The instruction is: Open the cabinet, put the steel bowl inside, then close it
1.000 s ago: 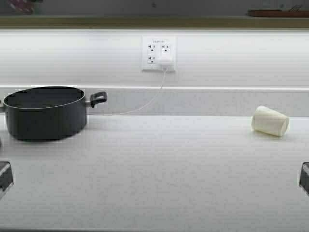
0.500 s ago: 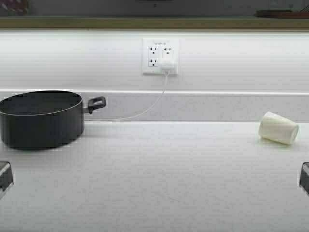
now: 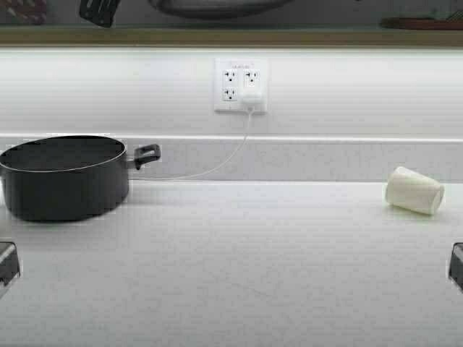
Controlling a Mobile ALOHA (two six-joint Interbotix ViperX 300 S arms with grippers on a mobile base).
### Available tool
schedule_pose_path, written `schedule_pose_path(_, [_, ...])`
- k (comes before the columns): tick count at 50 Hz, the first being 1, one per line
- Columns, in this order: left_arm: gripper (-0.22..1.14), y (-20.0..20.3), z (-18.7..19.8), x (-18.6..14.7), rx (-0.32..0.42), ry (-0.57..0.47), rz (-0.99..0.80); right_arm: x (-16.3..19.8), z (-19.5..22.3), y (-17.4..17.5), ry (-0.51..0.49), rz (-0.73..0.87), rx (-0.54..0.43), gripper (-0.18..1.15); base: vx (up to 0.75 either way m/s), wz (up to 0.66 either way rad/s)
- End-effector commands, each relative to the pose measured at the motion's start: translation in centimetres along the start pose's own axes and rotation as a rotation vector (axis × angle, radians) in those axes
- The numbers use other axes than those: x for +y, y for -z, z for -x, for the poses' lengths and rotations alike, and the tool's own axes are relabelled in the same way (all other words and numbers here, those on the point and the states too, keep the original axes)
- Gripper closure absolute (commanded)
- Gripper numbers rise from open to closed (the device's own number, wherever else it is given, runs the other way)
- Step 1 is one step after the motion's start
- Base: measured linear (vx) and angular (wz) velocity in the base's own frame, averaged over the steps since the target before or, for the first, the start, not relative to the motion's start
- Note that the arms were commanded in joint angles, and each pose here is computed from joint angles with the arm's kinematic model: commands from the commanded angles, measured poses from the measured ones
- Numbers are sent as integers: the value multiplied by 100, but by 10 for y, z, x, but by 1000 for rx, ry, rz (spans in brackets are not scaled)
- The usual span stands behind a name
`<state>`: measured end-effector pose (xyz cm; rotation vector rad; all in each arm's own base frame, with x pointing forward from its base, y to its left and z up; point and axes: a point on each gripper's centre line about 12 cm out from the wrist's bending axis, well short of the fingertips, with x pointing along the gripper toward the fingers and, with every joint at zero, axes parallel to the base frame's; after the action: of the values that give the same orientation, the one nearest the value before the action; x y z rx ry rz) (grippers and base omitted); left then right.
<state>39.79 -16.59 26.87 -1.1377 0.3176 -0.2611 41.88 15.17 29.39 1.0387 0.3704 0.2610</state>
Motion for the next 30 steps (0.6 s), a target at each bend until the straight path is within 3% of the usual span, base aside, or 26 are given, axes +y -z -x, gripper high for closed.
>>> schedule_pose_path(1, [87, -1, -6, -29, -14, 87, -6, 5, -12, 13, -18, 11, 30, 86, -9, 1])
schedule_pose_path(5, [78, -3, -5, -33, -43, 145, -10, 8, -13, 12, -38, 15, 27, 69, -9, 2])
schedule_pose_path(9, [53, -6, -1, -37, -76, 208, -20, 12, -11, 12, -74, 20, 22, 37, -7, 1])
schedule_pose_path(15, [10, -6, 1, -34, -84, 214, -16, 15, -4, 10, -98, 6, 13, -5, -4, 1])
schedule_pose_path(20, [-10, -7, 3, -31, -89, 205, -9, 16, 2, 3, -101, 8, -6, -7, 0, 0])
schedule_pose_path(30, [-9, -13, 11, -23, -114, 186, 19, 4, 14, -8, -72, 16, -31, -7, 1, 0])
